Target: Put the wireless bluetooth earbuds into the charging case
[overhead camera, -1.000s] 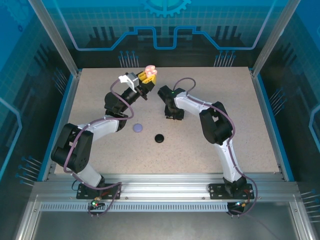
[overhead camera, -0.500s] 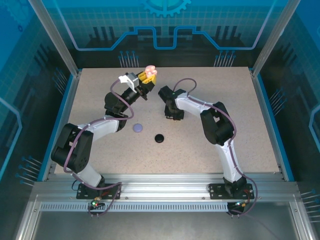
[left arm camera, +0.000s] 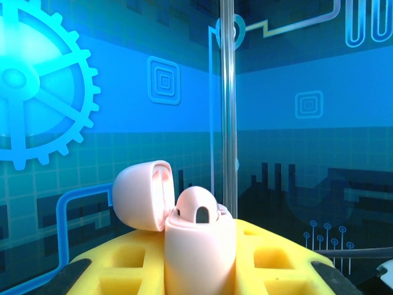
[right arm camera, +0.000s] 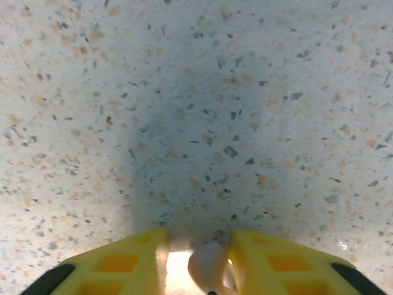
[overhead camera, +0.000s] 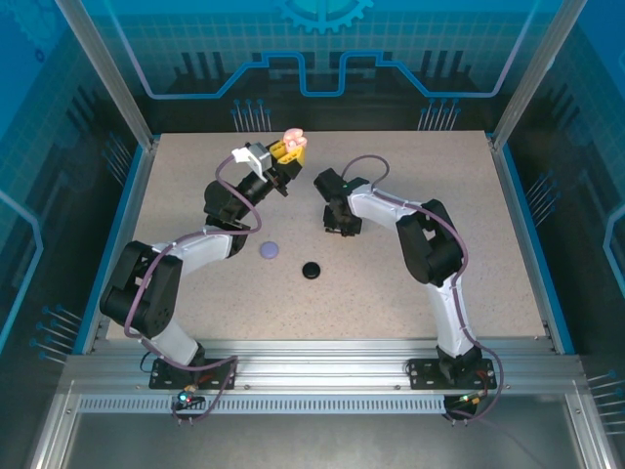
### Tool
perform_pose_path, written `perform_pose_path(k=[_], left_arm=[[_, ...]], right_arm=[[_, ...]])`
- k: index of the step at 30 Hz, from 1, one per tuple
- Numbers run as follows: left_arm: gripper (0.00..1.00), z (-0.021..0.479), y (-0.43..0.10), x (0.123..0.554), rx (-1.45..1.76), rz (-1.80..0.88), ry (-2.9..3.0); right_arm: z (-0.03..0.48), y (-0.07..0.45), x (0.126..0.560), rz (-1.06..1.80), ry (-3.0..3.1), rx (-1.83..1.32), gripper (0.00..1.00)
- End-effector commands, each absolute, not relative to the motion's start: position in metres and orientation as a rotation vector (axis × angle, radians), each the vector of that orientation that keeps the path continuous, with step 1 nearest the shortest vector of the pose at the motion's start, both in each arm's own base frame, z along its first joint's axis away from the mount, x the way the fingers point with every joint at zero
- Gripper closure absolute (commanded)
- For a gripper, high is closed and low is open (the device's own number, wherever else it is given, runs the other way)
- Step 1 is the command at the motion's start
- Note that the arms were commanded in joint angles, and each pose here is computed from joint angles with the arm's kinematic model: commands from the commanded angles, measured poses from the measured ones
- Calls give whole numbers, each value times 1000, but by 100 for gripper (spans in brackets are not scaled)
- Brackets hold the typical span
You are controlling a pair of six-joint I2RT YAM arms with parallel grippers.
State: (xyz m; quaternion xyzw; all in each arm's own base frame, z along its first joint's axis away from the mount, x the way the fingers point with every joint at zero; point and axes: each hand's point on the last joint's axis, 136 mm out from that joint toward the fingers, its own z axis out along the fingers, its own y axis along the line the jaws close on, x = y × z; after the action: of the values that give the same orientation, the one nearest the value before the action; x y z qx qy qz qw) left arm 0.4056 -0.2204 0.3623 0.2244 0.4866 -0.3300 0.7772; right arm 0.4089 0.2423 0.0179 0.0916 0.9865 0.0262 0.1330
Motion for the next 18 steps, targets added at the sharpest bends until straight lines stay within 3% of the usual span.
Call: perform_pose_path(k=[1, 8, 18], left_arm=[[100, 381, -214, 392, 488, -722, 986], [100, 383, -214, 390, 492, -721, 984], [100, 386, -215, 390, 495, -719, 982]], right_arm=[[14, 231, 405, 38, 2898, 186, 60], [11, 234, 403, 42, 2937, -86, 61], [2, 224, 393, -28, 2982, -217, 67]])
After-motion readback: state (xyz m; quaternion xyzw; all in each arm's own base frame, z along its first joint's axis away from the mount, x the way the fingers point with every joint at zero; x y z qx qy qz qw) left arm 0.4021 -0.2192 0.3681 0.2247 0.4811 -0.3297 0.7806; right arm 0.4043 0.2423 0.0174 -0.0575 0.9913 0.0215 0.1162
